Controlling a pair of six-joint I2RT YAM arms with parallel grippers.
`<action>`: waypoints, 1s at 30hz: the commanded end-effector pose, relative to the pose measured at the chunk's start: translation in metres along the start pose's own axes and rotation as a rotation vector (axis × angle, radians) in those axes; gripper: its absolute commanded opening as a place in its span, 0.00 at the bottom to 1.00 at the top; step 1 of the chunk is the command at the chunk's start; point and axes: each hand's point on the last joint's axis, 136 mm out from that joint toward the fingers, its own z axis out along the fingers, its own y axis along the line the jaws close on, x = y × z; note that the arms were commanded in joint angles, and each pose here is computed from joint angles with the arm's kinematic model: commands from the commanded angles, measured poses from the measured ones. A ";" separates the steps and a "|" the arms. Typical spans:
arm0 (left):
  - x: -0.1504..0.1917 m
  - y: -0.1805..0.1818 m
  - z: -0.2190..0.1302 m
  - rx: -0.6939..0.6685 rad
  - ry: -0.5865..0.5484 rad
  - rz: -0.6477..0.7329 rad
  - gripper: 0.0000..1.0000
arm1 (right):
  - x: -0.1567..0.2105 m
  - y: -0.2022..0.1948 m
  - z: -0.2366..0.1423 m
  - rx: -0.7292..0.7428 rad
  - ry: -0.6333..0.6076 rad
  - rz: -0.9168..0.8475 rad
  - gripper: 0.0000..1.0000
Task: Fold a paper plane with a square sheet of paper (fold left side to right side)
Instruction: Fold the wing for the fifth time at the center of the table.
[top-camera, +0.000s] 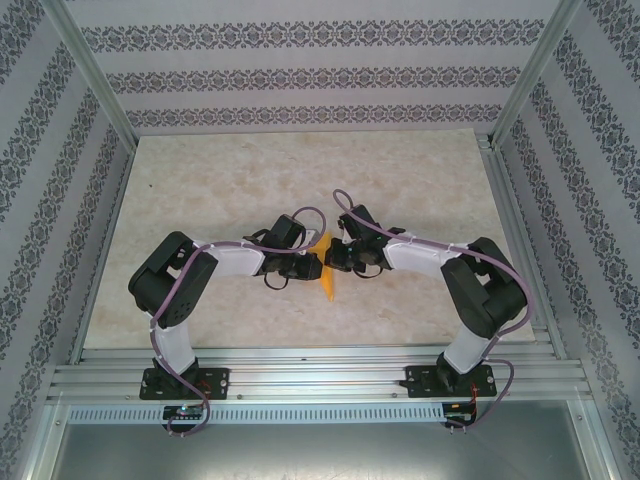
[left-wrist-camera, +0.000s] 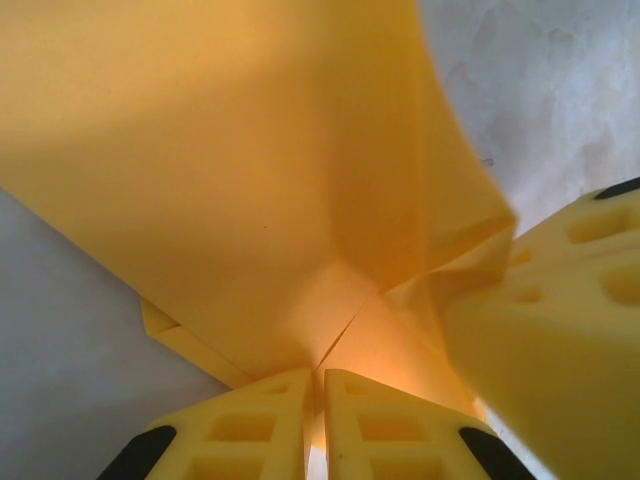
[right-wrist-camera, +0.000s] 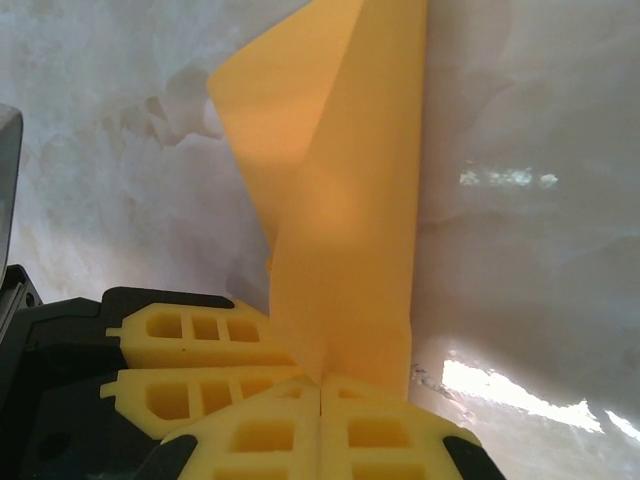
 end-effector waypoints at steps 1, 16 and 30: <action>0.006 0.019 0.007 -0.056 0.006 -0.013 0.14 | -0.005 0.014 0.006 -0.043 -0.007 0.005 0.00; -0.001 -0.002 -0.019 0.037 -0.080 -0.021 0.19 | -0.007 0.009 0.016 -0.038 -0.015 0.027 0.00; -0.028 0.003 -0.046 0.142 -0.159 -0.138 0.28 | -0.003 0.008 0.016 -0.040 -0.008 0.027 0.00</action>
